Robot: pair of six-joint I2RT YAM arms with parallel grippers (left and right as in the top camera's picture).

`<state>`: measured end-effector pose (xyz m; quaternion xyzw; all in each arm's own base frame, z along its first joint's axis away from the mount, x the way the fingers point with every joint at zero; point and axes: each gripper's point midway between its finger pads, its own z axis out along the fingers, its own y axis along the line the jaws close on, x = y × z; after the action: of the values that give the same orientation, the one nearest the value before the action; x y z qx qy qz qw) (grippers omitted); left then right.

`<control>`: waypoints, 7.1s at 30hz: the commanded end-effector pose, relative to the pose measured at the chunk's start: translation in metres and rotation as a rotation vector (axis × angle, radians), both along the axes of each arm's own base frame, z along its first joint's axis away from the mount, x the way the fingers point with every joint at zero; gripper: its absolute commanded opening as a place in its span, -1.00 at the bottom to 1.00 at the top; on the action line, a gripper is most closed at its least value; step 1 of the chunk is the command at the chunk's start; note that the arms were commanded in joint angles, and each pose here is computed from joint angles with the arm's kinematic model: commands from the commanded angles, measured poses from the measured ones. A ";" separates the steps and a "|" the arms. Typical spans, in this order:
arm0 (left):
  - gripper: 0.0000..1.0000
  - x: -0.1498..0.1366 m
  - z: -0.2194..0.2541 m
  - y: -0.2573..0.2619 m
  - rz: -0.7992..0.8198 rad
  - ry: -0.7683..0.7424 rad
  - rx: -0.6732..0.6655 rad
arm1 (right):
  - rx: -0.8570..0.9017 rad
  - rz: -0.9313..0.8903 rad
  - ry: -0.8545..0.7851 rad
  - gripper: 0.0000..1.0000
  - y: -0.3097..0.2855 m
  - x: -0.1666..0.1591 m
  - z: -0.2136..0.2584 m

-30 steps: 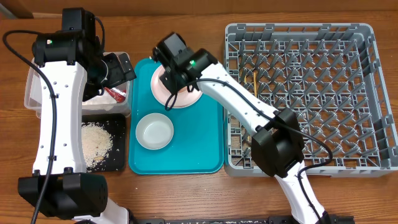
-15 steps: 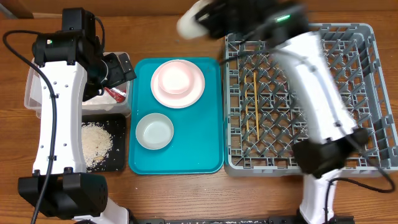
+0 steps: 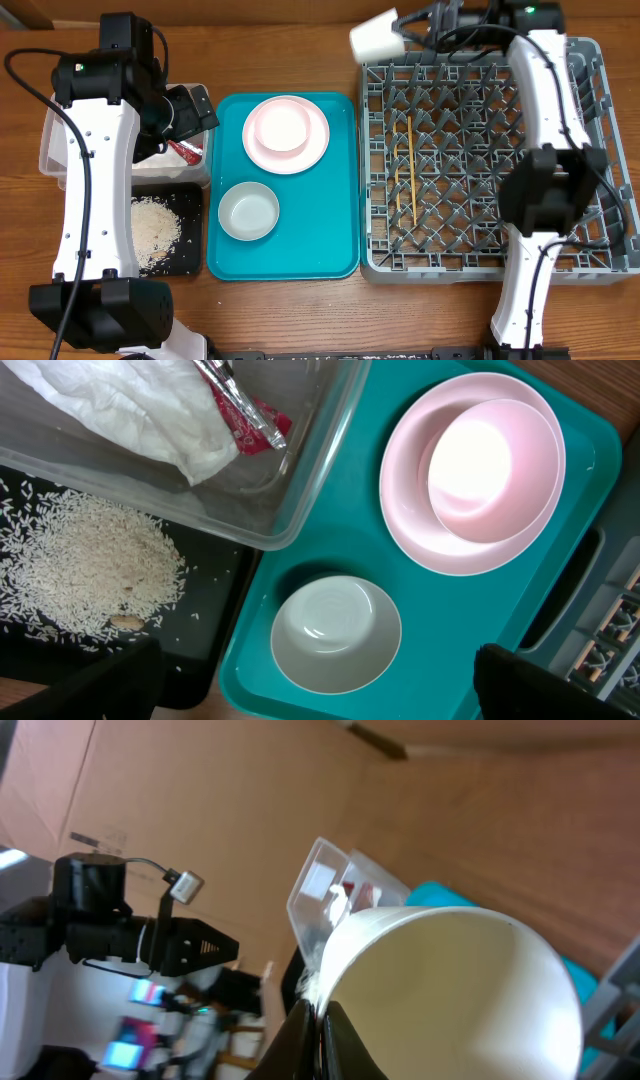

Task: Sort waste into correct bins and load items into the dishwasher
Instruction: 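Lift the cream cup and carry it to the rack's back-left corner, then set the cup upside down in the rack and open the right gripper, then reach the right gripper back to the pink bowl on the plate, then grasp the pink bowl rim with the right gripper and lift, then carry the pink bowl into the rack and release it upside down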

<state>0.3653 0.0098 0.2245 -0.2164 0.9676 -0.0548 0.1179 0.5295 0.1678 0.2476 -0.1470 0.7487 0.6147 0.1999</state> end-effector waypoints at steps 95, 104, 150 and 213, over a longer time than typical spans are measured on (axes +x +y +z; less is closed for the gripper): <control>1.00 -0.001 0.002 0.000 -0.007 -0.006 0.005 | -1.065 -0.108 -0.233 -0.38 0.204 -0.120 -0.103; 1.00 -0.001 0.002 0.000 -0.007 -0.006 0.005 | -1.069 -0.085 -0.261 -0.21 0.219 -0.107 -0.161; 1.00 -0.001 0.002 0.000 -0.007 -0.007 0.005 | -0.384 -0.056 -0.078 -0.92 0.071 -0.168 0.107; 1.00 -0.001 0.002 0.000 -0.007 -0.007 0.005 | 0.005 -0.325 0.274 0.39 -0.054 -0.109 -0.075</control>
<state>0.3653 0.0097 0.2245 -0.2164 0.9676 -0.0550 0.1179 0.4190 0.1243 0.1706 0.0588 0.7848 0.5888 0.1842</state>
